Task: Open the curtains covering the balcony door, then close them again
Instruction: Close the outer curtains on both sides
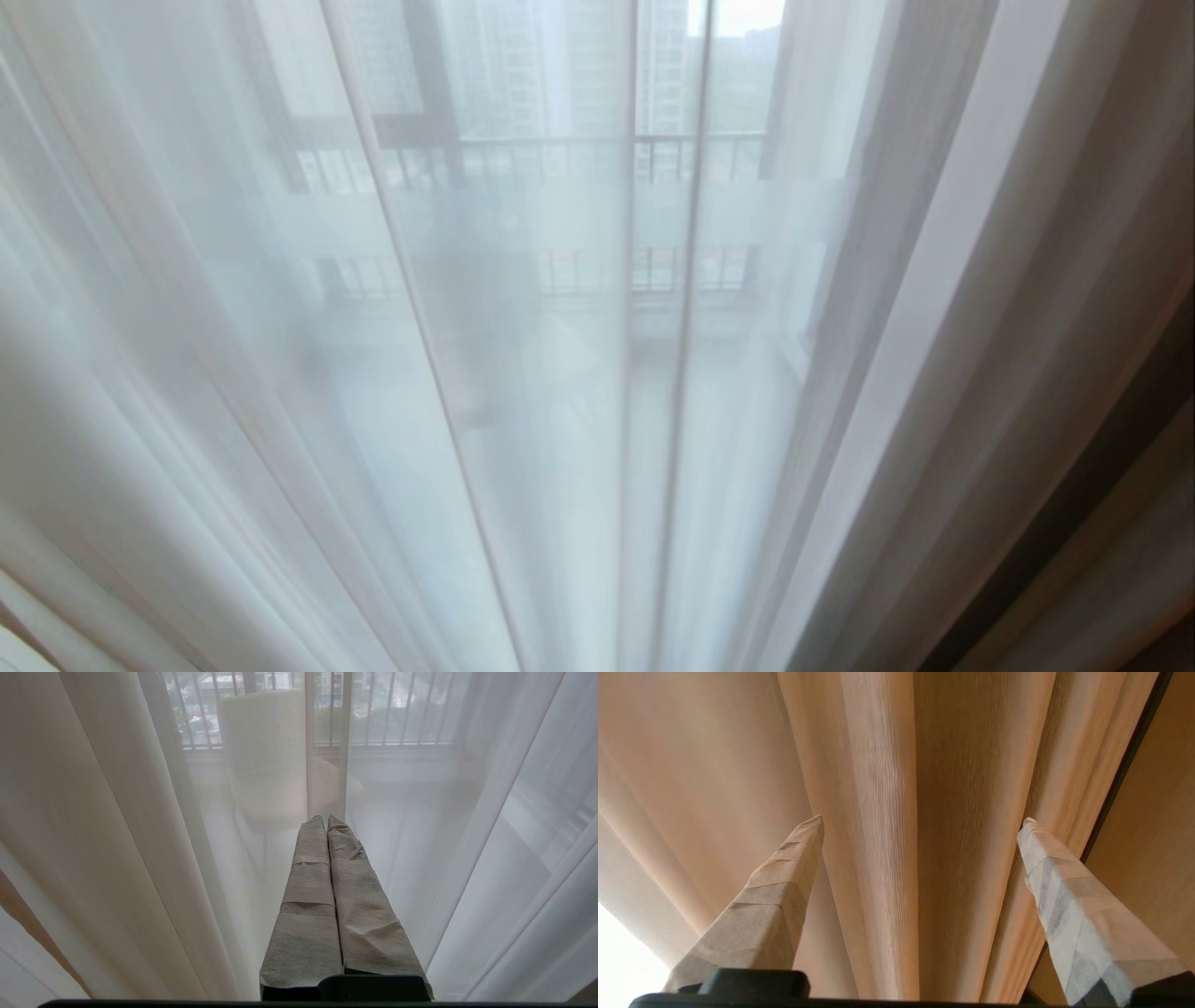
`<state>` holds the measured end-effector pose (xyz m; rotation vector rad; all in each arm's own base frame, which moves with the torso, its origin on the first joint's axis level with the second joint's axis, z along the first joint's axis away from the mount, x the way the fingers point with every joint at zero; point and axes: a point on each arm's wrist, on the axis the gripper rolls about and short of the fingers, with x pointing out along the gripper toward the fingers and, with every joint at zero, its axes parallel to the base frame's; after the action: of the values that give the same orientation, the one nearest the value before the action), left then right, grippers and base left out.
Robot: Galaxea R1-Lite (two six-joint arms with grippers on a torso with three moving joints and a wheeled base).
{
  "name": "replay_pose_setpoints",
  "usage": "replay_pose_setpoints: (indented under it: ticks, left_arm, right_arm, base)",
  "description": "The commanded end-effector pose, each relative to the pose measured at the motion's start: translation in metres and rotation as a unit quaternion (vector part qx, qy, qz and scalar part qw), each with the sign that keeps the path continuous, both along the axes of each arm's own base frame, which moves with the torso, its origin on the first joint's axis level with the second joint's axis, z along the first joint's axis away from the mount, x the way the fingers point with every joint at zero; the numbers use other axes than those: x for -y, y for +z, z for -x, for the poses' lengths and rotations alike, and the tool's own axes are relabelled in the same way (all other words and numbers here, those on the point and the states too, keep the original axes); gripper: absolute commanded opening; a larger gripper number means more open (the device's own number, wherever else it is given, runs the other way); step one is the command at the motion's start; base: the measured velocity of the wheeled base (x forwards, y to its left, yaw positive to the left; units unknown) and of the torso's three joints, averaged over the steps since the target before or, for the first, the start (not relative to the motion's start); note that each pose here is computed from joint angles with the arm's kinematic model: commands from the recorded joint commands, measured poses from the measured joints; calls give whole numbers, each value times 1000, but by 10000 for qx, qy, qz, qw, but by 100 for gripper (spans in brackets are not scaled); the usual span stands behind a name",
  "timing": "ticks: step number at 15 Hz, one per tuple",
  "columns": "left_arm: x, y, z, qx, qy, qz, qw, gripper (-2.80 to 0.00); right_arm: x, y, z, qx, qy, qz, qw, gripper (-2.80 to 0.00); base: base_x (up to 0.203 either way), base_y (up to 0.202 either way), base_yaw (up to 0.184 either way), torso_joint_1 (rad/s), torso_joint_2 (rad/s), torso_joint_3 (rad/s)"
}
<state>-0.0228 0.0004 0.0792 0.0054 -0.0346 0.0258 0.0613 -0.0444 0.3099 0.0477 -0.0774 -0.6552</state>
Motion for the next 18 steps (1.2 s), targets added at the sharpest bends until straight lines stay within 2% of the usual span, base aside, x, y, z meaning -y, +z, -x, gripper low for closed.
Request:
replay_pose_setpoints:
  ticks: [1, 6, 11, 18]
  left_arm:
    - [0, 0, 0, 11, 2, -2, 10000, -280]
    - [0, 0, 0, 8, 2, -2, 10000, -280]
    - [0, 0, 0, 11, 2, -2, 10000, -280]
    - [0, 0, 0, 11, 2, -2, 10000, -280]
  right_arm:
    - [6, 6, -7, -7, -41, -18, 10000, 0]
    - [12, 23, -15, 246, -71, 160, 9995, 0]
    - [20, 29, -25, 318, -34, 136, 9994, 0]
    - [26, 37, -37, 431, 316, 248, 9983, 0]
  base:
    - [0, 0, 0, 0, 0, 0]
    - [0, 0, 0, 0, 0, 0]
    - [0, 0, 0, 0, 0, 0]
    - [0, 0, 0, 0, 0, 0]
